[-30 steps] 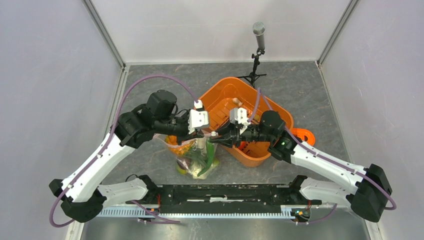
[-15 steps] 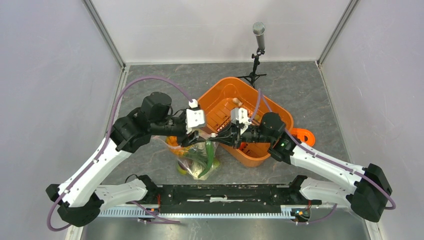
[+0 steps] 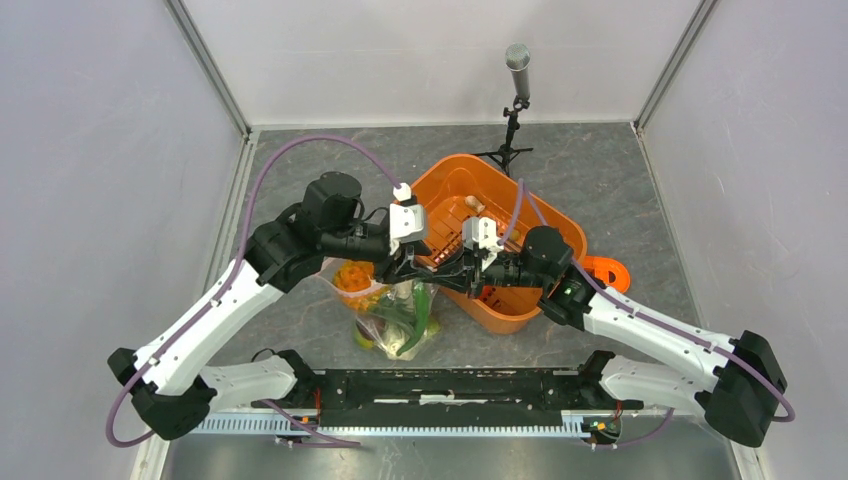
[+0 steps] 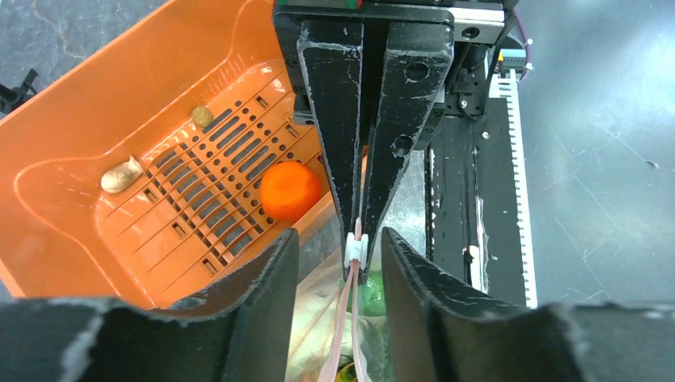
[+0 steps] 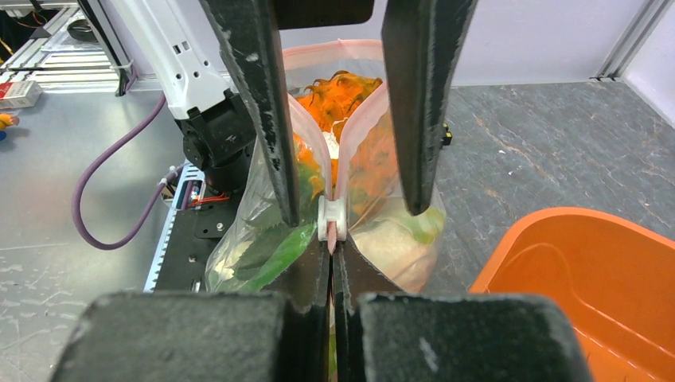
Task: Place the food in the zip-top bag and seal the zipper
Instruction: Zip the zipper food storage bag at the center of the board.
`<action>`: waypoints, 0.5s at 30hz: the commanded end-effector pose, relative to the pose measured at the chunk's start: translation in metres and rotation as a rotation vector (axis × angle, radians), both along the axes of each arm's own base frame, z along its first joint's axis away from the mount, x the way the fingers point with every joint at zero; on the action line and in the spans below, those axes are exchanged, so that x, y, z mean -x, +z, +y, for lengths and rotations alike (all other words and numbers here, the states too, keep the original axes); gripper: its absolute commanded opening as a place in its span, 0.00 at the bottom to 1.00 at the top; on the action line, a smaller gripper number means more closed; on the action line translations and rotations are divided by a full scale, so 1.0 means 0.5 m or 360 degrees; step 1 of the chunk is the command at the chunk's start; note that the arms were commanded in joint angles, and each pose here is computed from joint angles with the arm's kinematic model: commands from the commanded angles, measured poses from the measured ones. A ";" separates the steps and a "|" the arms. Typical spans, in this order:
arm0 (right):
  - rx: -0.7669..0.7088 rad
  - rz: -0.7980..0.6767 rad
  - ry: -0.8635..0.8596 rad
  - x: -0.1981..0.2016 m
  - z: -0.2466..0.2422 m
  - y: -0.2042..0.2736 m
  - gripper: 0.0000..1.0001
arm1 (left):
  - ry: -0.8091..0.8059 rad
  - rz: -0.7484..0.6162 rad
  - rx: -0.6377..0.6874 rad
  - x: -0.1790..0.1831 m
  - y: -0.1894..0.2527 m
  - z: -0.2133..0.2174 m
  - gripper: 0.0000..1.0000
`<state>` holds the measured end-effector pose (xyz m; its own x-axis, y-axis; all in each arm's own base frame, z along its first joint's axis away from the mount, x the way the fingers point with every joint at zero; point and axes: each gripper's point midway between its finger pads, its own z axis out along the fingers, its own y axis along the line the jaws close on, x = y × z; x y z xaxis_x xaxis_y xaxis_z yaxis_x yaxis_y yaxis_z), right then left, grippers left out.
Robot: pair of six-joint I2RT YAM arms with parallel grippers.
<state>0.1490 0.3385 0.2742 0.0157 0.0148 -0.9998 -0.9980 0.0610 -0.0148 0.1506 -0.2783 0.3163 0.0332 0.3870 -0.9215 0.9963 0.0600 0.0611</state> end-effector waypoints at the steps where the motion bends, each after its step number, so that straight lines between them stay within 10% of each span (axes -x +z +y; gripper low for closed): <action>1: -0.0091 -0.0102 -0.0024 -0.003 -0.001 0.050 0.00 | -0.0061 0.0032 0.0060 0.018 0.028 -0.007 0.45; 15: -0.0115 -0.0107 -0.0022 -0.001 -0.002 0.059 0.00 | -0.0067 0.0045 -0.0017 0.019 0.012 0.000 0.38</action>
<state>0.1506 0.3382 0.2744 0.0216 0.0137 -0.9997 -0.9971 0.0729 -0.0206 0.1440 -0.2746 0.3079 -0.0045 0.4220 -0.9066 0.9988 0.0457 0.0163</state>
